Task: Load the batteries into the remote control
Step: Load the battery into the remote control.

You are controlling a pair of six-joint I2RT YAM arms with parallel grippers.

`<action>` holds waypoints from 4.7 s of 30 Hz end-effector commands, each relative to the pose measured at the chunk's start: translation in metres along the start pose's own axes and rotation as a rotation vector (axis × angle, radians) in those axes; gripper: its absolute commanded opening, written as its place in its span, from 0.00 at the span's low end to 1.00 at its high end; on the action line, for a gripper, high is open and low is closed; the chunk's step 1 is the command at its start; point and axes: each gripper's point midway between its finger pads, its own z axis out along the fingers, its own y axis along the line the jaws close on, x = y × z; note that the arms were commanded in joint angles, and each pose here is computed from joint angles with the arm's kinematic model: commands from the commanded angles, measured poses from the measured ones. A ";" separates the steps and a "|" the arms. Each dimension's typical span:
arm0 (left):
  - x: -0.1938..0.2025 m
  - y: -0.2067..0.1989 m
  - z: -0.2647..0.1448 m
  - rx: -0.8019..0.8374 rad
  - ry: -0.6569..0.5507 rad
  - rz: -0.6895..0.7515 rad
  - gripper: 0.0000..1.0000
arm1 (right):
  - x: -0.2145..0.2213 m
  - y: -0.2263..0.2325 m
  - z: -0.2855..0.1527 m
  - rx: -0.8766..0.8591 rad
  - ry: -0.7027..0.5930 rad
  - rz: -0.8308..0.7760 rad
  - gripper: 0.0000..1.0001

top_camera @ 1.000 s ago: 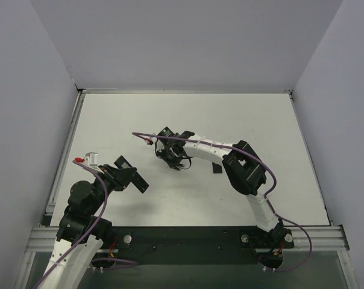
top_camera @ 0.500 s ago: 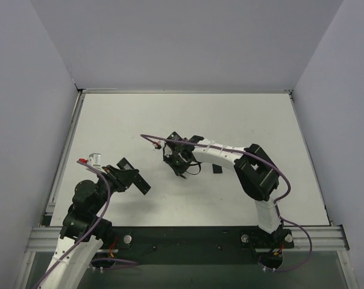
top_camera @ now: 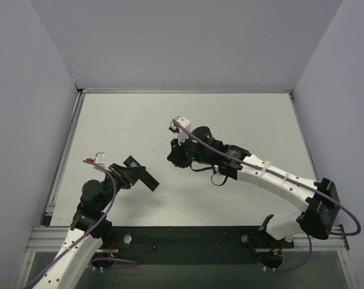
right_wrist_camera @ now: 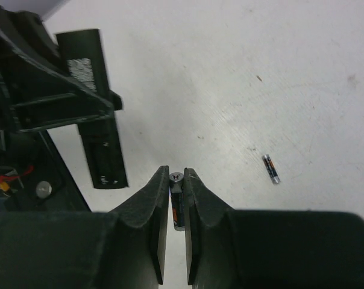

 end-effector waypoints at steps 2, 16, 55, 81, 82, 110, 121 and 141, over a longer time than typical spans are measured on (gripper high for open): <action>-0.021 -0.049 0.004 0.218 -0.071 -0.023 0.00 | -0.056 0.050 -0.033 -0.134 -0.275 0.000 0.00; -0.033 -0.095 -0.003 0.432 -0.100 -0.032 0.00 | -0.068 0.109 -0.040 -0.265 -0.436 -0.074 0.00; -0.051 -0.117 -0.018 0.522 -0.170 -0.099 0.00 | -0.029 0.109 -0.005 -0.221 -0.362 -0.157 0.00; -0.069 -0.146 -0.032 0.604 -0.221 -0.116 0.00 | 0.007 0.088 0.026 -0.112 -0.293 -0.226 0.08; -0.070 -0.147 -0.032 0.606 -0.220 -0.119 0.00 | 0.009 0.085 0.028 -0.096 -0.294 -0.230 0.09; -0.060 -0.133 -0.024 0.536 -0.174 -0.119 0.00 | 0.012 0.090 0.042 -0.111 -0.254 -0.229 0.14; -0.038 -0.105 -0.015 0.462 -0.105 -0.138 0.00 | -0.005 0.092 0.031 -0.111 -0.279 -0.181 0.18; -0.020 -0.082 -0.005 0.398 -0.050 -0.220 0.00 | -0.013 0.086 0.030 -0.085 -0.307 -0.121 0.21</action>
